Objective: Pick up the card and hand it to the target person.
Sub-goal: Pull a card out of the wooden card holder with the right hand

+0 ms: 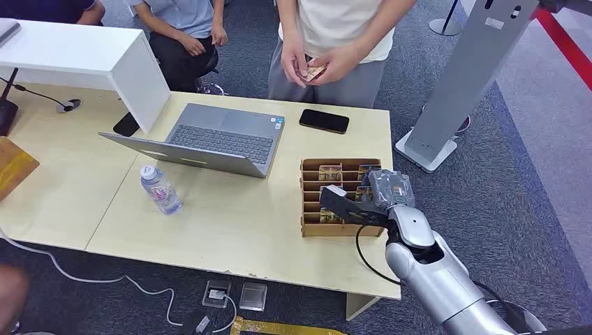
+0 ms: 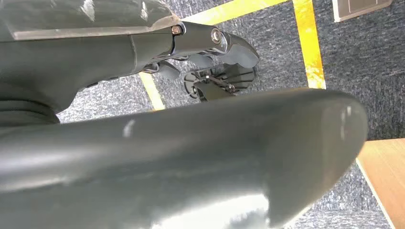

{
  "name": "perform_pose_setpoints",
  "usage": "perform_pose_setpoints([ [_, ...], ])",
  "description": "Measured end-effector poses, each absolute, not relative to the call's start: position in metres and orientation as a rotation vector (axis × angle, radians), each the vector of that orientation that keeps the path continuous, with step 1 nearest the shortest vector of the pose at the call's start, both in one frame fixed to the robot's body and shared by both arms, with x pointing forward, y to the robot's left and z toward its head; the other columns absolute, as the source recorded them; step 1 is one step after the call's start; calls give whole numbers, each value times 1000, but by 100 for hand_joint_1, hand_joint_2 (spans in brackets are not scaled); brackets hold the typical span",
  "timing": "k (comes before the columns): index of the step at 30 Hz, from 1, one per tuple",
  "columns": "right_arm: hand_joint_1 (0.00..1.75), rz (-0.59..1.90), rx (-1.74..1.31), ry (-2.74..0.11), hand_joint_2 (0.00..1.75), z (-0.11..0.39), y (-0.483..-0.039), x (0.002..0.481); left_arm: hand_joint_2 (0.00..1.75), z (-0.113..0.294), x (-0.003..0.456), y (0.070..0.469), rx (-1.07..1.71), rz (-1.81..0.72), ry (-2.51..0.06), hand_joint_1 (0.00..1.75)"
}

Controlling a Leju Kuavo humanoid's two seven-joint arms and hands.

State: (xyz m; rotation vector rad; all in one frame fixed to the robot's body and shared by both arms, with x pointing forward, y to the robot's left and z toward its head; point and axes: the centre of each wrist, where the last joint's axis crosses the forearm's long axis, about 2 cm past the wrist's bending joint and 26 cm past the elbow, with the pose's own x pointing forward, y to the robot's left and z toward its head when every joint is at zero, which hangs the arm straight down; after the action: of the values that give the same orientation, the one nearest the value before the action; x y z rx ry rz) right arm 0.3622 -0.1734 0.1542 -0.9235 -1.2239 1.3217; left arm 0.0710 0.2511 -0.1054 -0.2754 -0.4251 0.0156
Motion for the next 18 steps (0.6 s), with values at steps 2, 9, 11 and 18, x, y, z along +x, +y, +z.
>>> perform_pose_setpoints([
  [2,103,1320,-924,-1218,175,153,-174,363,0,-105,71,251,-275,16,-425,0],
  [9,131,1306,-931,-1198,175,151,-178,366,0,-106,71,251,-275,16,-424,0],
  [11,132,1302,-935,-1196,175,151,-178,367,0,-106,70,251,-275,16,-424,0],
  [18,141,1297,-940,-1191,175,152,-178,367,0,-106,70,251,-275,16,-424,0],
])
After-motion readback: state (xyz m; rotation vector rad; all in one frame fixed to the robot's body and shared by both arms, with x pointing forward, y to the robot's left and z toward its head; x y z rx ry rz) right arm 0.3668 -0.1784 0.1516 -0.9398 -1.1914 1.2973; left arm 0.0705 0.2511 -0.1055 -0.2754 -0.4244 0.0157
